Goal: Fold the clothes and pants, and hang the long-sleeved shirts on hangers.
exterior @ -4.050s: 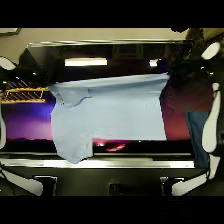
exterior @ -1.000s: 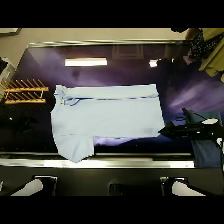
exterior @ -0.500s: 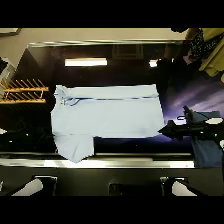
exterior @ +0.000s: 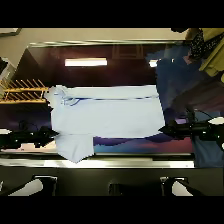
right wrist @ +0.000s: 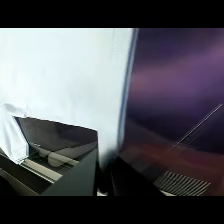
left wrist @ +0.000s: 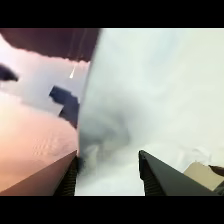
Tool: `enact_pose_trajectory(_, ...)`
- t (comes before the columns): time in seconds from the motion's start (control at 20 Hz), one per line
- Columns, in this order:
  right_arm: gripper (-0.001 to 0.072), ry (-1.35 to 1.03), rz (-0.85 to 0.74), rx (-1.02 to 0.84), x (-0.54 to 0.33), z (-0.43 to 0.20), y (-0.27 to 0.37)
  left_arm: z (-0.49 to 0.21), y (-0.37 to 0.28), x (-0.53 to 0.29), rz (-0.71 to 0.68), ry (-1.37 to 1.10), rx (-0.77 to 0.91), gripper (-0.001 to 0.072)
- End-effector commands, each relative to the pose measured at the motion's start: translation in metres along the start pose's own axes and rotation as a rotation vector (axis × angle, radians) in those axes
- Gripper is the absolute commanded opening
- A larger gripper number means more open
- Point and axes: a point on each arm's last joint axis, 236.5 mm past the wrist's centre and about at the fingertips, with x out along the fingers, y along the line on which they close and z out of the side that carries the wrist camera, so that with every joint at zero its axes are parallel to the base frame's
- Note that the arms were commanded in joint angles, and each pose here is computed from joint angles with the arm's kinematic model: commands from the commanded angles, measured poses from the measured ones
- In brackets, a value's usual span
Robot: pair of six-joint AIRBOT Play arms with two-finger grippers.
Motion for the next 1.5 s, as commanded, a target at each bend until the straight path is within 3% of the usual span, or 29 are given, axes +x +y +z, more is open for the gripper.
enact_pose_trajectory(0.0,0.0034,0.023,0.014,-0.004,-0.001,-0.006,0.005,0.013,0.005,0.008,0.038,-0.049,0.019,0.0444)
enact_pose_trajectory(0.05,0.0034,0.027,0.015,-0.004,-0.001,-0.007,0.005,0.014,0.004,0.008,0.038,-0.053,0.023,0.0431)
enact_pose_trajectory(0.15,0.0034,0.026,0.017,-0.004,-0.001,-0.007,0.005,0.014,0.003,0.009,0.038,-0.052,0.025,0.0251)
enact_pose_trajectory(0.2,0.0034,0.026,0.017,-0.004,-0.001,-0.007,0.005,0.014,0.003,0.009,0.038,-0.052,0.026,0.0223)
enact_pose_trajectory(0.25,0.0034,0.027,0.018,-0.004,-0.001,-0.007,0.006,0.014,0.003,0.008,0.038,-0.052,0.027,0.0145)
enact_pose_trajectory(0.3,0.0034,0.026,0.024,-0.003,-0.001,-0.007,0.007,0.015,0.002,0.008,0.038,-0.055,0.029,0.0021)
enact_pose_trajectory(0.45,0.0033,-0.009,0.093,-0.041,-0.002,0.0,0.027,0.021,-0.007,0.002,0.021,-0.062,0.047,0.0023)
enact_pose_trajectory(0.65,0.0032,-0.069,0.051,-0.224,0.005,0.027,0.068,0.045,-0.058,-0.021,-0.043,-0.093,0.167,0.0022)
enact_pose_trajectory(0.8,0.0032,-0.23,0.019,-0.381,-0.022,0.077,0.132,0.071,-0.132,-0.061,-0.086,-0.175,0.359,0.0022)
enact_pose_trajectory(1.0,0.0032,-0.473,-0.015,-0.608,-0.12,0.109,0.236,0.085,-0.261,-0.18,-0.171,-0.422,0.598,0.0021)
enact_pose_trajectory(1.2,0.0032,-0.751,-0.106,-0.801,-0.243,0.058,0.317,0.021,-0.35,-0.325,-0.238,-0.718,0.769,0.0022)
enact_pose_trajectory(1.45,0.0032,-1.179,-0.151,-0.861,-0.37,-0.063,0.361,-0.097,-0.354,-0.445,-0.176,-1.082,0.765,0.0021)
